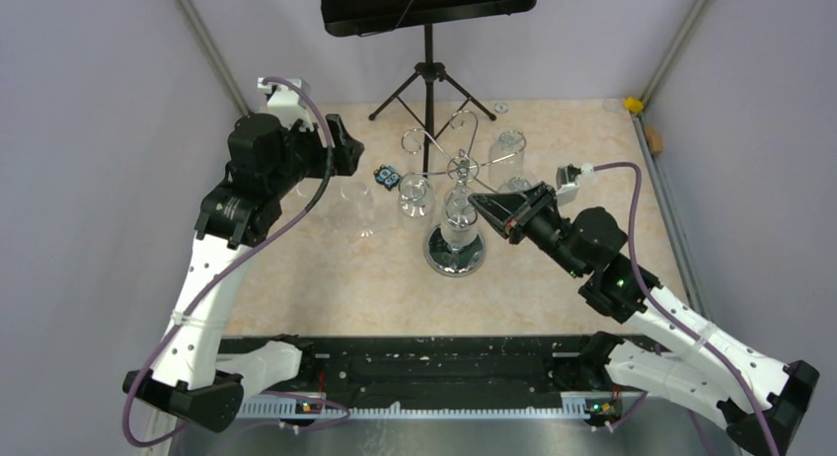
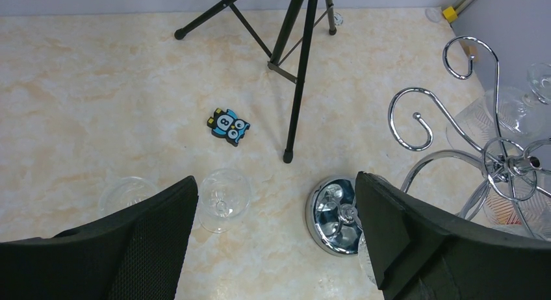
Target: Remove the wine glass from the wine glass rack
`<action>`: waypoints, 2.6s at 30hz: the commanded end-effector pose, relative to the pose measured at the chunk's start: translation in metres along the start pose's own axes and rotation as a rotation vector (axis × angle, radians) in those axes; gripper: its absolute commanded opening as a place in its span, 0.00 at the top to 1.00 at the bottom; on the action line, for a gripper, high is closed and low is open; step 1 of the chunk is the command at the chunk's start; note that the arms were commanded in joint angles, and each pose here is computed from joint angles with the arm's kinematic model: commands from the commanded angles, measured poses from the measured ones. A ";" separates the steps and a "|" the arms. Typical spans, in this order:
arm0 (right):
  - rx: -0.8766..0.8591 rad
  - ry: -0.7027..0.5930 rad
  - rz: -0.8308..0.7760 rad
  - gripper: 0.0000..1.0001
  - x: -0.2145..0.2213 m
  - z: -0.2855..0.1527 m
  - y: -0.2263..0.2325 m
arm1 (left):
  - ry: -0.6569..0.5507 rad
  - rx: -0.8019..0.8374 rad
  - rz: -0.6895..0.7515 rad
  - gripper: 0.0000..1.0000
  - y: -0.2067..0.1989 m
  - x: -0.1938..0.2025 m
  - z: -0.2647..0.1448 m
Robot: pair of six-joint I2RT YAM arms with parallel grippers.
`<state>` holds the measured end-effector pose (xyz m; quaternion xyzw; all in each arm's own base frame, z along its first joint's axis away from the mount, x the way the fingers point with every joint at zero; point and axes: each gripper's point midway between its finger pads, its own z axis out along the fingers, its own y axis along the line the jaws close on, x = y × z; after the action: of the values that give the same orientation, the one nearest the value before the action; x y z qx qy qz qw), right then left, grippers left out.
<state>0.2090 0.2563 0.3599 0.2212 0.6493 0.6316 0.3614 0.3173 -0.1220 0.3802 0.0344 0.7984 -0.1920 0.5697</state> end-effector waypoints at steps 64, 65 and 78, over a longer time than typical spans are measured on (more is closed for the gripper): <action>-0.515 -0.053 -0.089 1.00 -0.040 -0.109 0.222 | -0.168 0.732 -0.428 0.10 -0.133 -0.080 -0.076; -0.537 -0.063 -0.093 1.00 -0.042 -0.107 0.229 | -0.168 0.757 -0.464 0.09 -0.136 -0.082 -0.078; -0.800 -0.094 -0.096 1.00 -0.042 -0.063 0.287 | -0.132 1.073 -0.909 0.04 -0.156 -0.111 -0.110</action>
<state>0.1760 0.2397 0.5748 0.1061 0.4744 0.7450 0.4569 0.2361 -0.2159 0.5224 -0.0276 0.5598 -0.7079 0.4298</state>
